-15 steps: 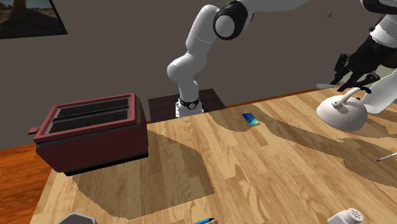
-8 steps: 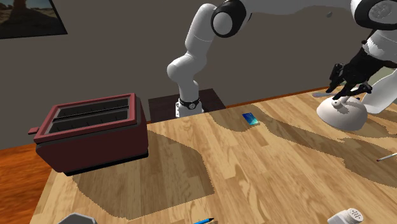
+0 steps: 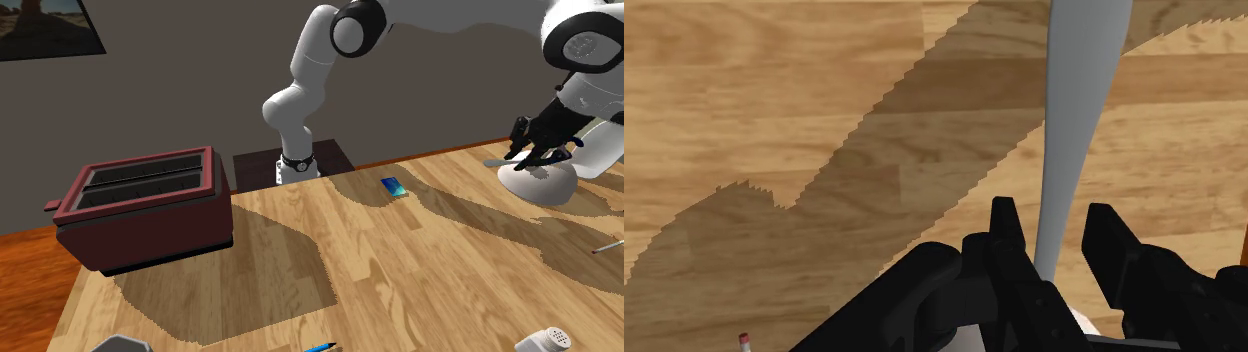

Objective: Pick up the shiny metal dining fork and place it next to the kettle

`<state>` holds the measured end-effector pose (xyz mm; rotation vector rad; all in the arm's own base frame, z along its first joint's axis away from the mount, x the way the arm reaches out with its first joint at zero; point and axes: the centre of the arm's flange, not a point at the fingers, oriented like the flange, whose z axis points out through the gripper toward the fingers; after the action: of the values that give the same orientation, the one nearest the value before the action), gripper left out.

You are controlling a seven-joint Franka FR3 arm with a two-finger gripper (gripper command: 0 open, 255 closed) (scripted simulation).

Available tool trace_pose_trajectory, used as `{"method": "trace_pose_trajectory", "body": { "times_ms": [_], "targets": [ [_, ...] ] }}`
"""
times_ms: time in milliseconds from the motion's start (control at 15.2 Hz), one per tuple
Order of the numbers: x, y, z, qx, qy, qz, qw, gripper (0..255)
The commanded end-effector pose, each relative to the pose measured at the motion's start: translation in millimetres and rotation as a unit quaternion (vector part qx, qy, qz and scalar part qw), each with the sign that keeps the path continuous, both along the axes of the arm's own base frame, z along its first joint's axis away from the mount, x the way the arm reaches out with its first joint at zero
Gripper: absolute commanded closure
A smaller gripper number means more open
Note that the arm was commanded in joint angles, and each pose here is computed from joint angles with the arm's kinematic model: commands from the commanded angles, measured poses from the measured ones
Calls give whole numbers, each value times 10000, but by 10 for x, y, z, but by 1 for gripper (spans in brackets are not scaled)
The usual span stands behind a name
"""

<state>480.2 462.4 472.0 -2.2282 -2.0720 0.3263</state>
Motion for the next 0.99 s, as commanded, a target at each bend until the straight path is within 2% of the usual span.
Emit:
{"method": "trace_pose_trajectory", "body": {
  "times_ms": [0, 924],
  "targets": [
    [-2, -5, -115, 3, -3, 0, 10000, 255],
    [-2, -5, -854, 3, -3, 0, 10000, 255]
  ]
}}
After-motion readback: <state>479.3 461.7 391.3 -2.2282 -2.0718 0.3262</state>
